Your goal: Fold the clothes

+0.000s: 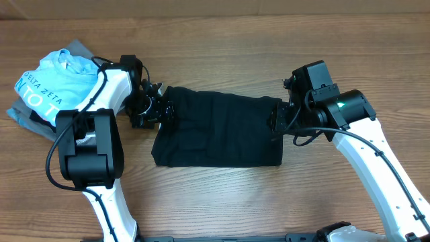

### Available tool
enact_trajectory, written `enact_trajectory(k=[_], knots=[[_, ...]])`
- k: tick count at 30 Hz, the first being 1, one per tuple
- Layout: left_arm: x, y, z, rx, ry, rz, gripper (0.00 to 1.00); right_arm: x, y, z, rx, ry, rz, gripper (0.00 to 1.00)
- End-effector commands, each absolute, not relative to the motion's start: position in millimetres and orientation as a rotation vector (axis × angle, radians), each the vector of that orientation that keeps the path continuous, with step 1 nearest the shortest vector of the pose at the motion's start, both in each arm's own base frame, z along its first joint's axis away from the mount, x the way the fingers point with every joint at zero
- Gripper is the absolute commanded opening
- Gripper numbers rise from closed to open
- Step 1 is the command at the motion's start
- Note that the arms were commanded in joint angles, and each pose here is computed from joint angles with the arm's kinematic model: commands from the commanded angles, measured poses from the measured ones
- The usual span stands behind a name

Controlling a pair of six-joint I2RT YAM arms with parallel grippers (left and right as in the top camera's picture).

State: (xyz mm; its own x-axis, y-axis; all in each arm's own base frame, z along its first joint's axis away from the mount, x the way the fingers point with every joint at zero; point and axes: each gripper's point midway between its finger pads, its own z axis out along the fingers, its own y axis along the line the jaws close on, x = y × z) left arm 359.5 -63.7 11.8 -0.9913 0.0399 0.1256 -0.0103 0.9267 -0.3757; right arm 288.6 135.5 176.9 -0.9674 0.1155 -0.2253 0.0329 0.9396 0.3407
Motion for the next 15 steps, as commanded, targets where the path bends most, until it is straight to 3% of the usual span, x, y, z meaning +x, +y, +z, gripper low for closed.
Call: enact_trajectory(k=[1,7,12,15], knots=[[335,-81,-30,-0.102,-2.854,0.606,0.87,292,134,190,0.099,2.804,0.498,0.4],[311,-98,-48,-0.197,-2.82,0.592,0.77,292,134,190,0.099,2.804,0.498,0.4],[300,-103,-54,-0.198,-2.797,0.614,0.47,292,134,190,0.099,2.805,0.498,0.4],[302,-111,-51,-0.189,-2.787,0.692,0.37,293,134,190,0.099,2.803,0.499,0.4]])
